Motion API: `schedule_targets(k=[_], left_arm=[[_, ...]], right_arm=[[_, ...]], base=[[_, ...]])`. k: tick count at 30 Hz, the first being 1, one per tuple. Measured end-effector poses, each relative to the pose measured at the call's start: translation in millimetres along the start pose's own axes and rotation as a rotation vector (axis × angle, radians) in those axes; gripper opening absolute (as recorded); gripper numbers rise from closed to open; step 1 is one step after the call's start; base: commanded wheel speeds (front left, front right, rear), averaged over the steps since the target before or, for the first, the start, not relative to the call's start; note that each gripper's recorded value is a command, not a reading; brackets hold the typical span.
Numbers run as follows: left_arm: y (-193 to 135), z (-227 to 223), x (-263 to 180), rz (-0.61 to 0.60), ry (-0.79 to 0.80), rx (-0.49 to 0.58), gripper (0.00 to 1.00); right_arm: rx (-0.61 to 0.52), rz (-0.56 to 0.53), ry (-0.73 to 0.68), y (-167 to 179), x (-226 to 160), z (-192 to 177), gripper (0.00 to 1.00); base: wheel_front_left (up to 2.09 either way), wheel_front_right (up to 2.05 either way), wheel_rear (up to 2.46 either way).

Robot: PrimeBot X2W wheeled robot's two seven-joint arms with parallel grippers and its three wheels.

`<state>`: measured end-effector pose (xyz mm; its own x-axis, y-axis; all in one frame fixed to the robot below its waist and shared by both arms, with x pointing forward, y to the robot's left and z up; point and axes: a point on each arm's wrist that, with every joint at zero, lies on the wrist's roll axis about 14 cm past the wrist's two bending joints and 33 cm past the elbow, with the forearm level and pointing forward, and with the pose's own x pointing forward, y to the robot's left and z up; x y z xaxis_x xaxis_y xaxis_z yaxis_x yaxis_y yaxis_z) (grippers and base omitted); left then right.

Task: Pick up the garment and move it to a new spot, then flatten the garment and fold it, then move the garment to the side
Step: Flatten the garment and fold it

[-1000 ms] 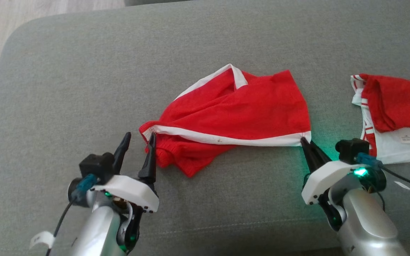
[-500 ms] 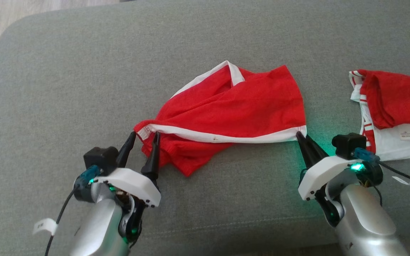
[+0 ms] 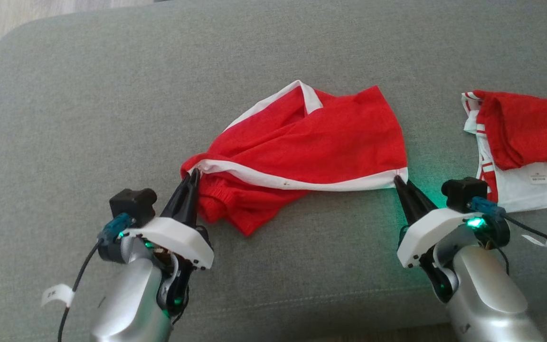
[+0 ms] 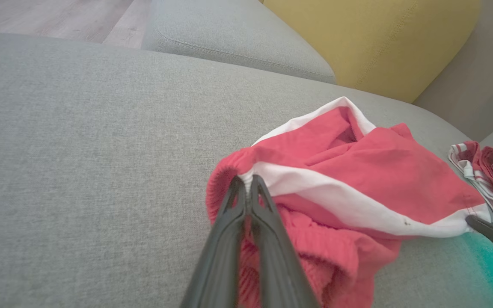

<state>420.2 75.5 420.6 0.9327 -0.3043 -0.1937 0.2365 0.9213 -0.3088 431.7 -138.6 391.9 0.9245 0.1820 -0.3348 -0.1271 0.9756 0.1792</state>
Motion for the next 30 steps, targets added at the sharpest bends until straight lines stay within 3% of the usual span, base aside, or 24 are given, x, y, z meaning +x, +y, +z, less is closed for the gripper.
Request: schedule_targets(k=[6,12,15,23,30], left_arm=[[-3.8,12.3,-0.9,-0.015,-0.037,0.002,0.00],[-19.4,47.2,-10.4,-0.069,-0.145,0.021,0.00],[-24.0,64.8,-21.3,-0.086,-0.201,0.035,0.00],[-47.9,142.9,-49.8,-0.176,-0.409,0.117,0.00],[-84.5,202.3,-86.2,-0.258,-0.576,0.110,0.00]], right_arm=[[-0.007,0.001,-0.010,0.8,-0.7,3.9,0.00],[-0.084,0.016,-0.081,5.8,-6.9,30.8,0.00],[-0.203,0.057,-0.158,15.1,-9.9,65.3,0.00],[-0.293,0.035,-0.487,13.6,-50.3,208.2,0.00],[-0.382,0.038,-0.616,24.7,-107.3,259.2,0.00]], base=[[0.00,0.00,0.00],[0.00,0.00,0.00],[0.00,0.00,0.00],[0.00,0.00,0.00],[0.00,0.00,0.00]])
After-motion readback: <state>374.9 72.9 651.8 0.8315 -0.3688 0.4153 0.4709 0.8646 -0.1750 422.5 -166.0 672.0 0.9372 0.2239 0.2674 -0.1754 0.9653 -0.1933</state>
